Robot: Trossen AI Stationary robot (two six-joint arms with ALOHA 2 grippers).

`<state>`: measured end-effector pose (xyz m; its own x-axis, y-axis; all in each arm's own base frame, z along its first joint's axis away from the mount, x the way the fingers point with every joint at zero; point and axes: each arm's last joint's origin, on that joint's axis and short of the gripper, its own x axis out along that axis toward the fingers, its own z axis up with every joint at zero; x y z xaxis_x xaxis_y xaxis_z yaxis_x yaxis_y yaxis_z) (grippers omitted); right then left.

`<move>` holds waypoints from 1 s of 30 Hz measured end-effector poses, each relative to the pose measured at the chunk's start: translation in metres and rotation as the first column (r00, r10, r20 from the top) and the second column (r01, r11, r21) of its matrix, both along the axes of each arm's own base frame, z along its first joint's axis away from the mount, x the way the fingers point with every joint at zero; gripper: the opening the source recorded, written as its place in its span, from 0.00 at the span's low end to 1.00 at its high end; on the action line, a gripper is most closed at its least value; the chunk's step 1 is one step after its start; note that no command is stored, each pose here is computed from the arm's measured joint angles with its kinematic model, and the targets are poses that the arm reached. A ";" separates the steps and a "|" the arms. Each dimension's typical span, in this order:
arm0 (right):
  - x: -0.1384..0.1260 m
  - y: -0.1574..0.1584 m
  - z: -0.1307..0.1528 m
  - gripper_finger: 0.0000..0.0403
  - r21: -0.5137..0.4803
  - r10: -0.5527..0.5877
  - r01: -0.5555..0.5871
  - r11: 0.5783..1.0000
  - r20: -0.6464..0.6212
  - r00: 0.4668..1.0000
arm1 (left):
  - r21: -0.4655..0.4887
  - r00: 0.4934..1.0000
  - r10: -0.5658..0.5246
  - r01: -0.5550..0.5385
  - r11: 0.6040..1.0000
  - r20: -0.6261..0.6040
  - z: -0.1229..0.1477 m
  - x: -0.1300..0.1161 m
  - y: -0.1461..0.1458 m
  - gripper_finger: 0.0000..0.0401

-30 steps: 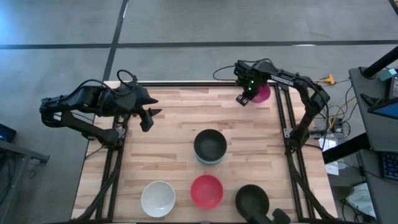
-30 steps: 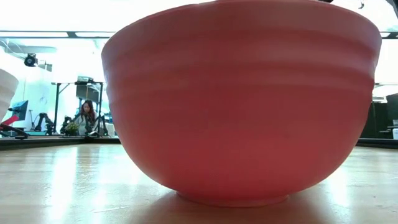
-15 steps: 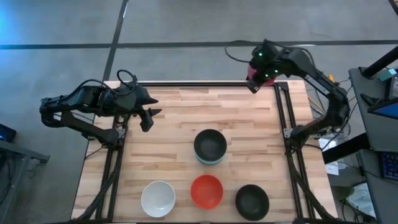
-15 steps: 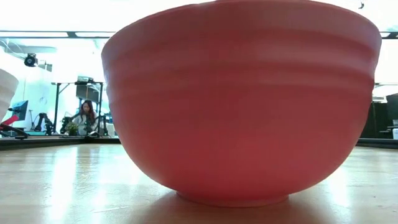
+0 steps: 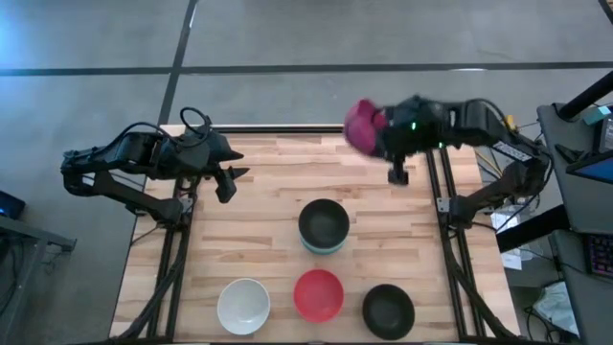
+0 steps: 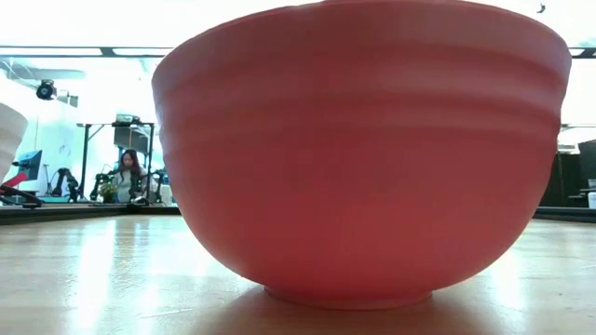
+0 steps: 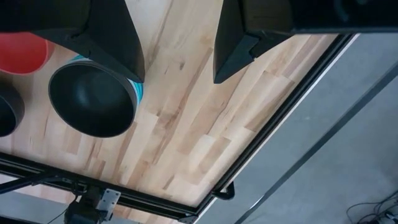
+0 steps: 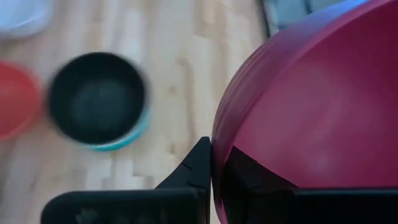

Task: Nest bowls inside each other
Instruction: Stack the pink bowl on top of the top black bowl

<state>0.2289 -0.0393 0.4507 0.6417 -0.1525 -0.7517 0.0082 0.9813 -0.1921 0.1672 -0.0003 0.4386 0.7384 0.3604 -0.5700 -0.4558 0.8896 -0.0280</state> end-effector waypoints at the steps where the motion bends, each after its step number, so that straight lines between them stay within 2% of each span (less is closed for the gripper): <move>1: 0.005 0.010 0.001 0.03 -0.020 0.069 -0.069 0.997 -0.005 0.998 | 0.000 1.000 0.000 0.000 1.000 0.000 0.000 0.000 0.000 0.44; 4: 0.018 0.042 0.001 0.03 -0.087 0.279 -0.281 0.956 -0.031 0.960 | 0.001 1.000 0.000 0.000 1.000 0.000 0.000 0.000 0.000 0.44; 9: 0.039 0.094 -0.003 0.03 -0.194 0.571 -0.580 0.791 -0.106 0.814 | 0.001 1.000 0.000 0.000 1.000 0.000 0.000 0.000 0.000 0.44; 11: 0.047 0.111 -0.004 0.03 -0.239 0.615 -0.627 0.742 -0.132 0.778 | 0.001 1.000 -0.001 0.001 1.000 0.001 0.000 -0.001 0.000 0.44; 13: 0.056 0.125 -0.006 0.03 -0.314 0.609 -0.633 0.708 -0.183 0.772 | 0.001 1.000 0.000 0.000 1.000 0.002 0.000 -0.001 0.000 0.44; 15: 0.061 0.137 -0.009 0.03 -0.385 0.607 -0.656 0.649 -0.257 0.752 | 0.001 1.000 -0.001 0.001 1.000 0.001 0.000 -0.001 0.000 0.44; 17: 0.067 0.145 -0.012 0.03 -0.401 0.618 -0.691 0.602 -0.315 0.721 | 0.000 1.000 -0.002 0.002 1.000 0.001 0.000 -0.001 0.000 0.44; 19: 0.073 0.150 -0.014 0.03 -0.383 0.624 -0.706 0.595 -0.334 0.707 | -0.001 1.000 -0.002 0.002 1.000 0.001 0.000 -0.001 0.000 0.44; 30: 0.085 0.154 -0.027 0.03 -0.273 0.551 -0.670 0.690 -0.402 0.731 | 0.000 1.000 -0.003 0.003 1.000 0.001 0.000 -0.001 0.000 0.44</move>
